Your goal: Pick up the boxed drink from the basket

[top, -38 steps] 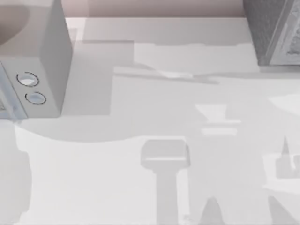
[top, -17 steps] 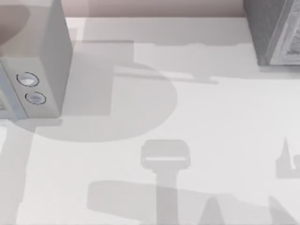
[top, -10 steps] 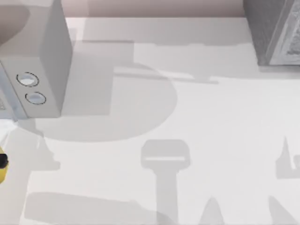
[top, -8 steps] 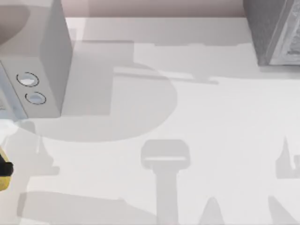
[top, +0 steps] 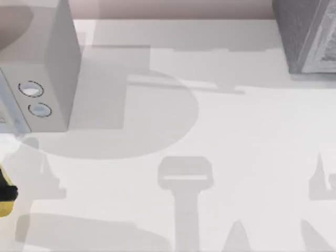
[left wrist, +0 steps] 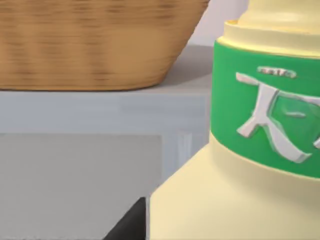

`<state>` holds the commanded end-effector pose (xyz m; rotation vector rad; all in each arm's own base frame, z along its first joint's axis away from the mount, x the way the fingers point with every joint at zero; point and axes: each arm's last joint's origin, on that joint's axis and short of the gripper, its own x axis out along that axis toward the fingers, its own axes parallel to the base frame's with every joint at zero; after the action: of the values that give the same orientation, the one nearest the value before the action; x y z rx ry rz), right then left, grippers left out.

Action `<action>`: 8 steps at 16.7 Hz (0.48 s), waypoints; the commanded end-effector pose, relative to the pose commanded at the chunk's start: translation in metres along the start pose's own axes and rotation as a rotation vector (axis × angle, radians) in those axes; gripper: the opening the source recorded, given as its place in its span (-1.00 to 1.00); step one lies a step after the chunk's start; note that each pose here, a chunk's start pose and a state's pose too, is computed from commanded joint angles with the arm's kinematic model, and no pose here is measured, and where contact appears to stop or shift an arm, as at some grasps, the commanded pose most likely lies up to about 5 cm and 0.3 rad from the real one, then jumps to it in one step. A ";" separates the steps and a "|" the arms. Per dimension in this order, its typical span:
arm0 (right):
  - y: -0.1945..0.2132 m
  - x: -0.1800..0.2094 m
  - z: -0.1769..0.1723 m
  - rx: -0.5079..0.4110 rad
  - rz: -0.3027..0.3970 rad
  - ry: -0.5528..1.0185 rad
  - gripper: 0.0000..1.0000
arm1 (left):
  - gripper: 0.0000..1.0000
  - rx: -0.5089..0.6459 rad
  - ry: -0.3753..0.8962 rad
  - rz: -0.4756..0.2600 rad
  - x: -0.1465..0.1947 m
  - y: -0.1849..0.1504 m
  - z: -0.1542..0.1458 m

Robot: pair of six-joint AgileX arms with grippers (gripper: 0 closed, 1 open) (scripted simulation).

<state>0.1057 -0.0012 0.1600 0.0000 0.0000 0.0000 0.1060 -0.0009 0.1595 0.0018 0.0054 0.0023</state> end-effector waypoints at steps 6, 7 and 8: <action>0.000 0.000 0.000 0.000 0.000 0.000 1.00 | -1.00 -0.122 0.164 0.054 0.008 -0.011 0.014; 0.000 0.000 0.000 0.000 0.000 0.000 1.00 | -1.00 -0.147 0.203 0.073 0.011 -0.016 0.020; 0.000 0.000 0.000 0.000 0.000 0.000 1.00 | -1.00 -0.170 0.242 0.096 0.015 -0.021 0.026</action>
<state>0.1057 -0.0012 0.1600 0.0000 0.0000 0.0000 0.1207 -0.0220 0.1854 -0.1680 0.2473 0.0990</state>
